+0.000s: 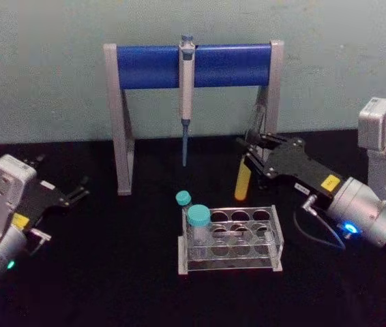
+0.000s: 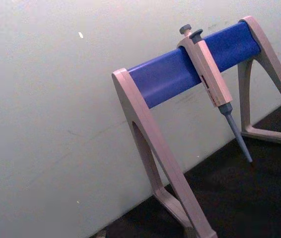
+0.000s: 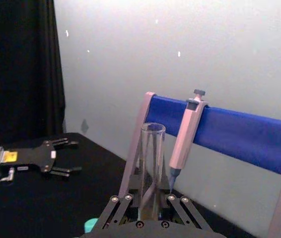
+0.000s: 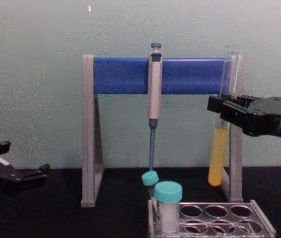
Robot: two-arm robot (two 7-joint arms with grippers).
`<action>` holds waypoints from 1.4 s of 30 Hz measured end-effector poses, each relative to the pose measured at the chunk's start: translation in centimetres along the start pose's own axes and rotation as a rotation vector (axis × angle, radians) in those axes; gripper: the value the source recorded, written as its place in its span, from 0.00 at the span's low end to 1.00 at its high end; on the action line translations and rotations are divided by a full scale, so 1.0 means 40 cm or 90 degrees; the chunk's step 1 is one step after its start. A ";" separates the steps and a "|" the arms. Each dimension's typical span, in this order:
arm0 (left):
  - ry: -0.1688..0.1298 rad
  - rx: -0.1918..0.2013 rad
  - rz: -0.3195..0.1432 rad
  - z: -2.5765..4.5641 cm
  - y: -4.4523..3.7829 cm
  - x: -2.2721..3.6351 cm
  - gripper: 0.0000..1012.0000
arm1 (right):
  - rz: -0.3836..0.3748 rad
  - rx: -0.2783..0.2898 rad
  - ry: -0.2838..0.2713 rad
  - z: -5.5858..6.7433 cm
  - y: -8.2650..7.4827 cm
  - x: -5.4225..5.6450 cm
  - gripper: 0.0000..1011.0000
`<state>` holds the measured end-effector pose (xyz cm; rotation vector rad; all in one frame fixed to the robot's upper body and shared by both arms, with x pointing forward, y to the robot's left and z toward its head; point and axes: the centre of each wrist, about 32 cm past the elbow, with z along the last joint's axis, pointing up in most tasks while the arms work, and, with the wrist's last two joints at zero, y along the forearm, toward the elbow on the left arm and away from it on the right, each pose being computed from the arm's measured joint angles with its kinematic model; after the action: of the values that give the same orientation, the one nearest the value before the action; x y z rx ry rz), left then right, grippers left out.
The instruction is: Pick up the test tube from the test tube rack, shake it, then place it back into the test tube rack.
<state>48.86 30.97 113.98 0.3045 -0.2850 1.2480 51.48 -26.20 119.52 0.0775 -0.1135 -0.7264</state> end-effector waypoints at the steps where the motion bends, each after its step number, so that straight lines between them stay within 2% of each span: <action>1: 0.000 0.000 0.000 0.000 0.000 0.000 1.00 | 0.002 -0.002 0.002 0.000 -0.005 -0.004 0.23; 9: 0.000 0.000 0.000 0.000 0.000 0.000 1.00 | 0.004 -0.015 0.012 -0.005 -0.028 -0.025 0.23; 16: 0.000 0.000 0.000 0.000 0.000 0.000 1.00 | -0.002 -0.023 0.016 -0.014 -0.038 -0.032 0.23; 42: 0.000 0.000 0.000 0.000 0.000 0.000 1.00 | -0.008 -0.043 0.025 -0.039 -0.011 -0.008 0.23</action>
<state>48.86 30.97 113.98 0.3045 -0.2850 1.2480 51.14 -26.27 117.90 0.0273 -0.0509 -0.7407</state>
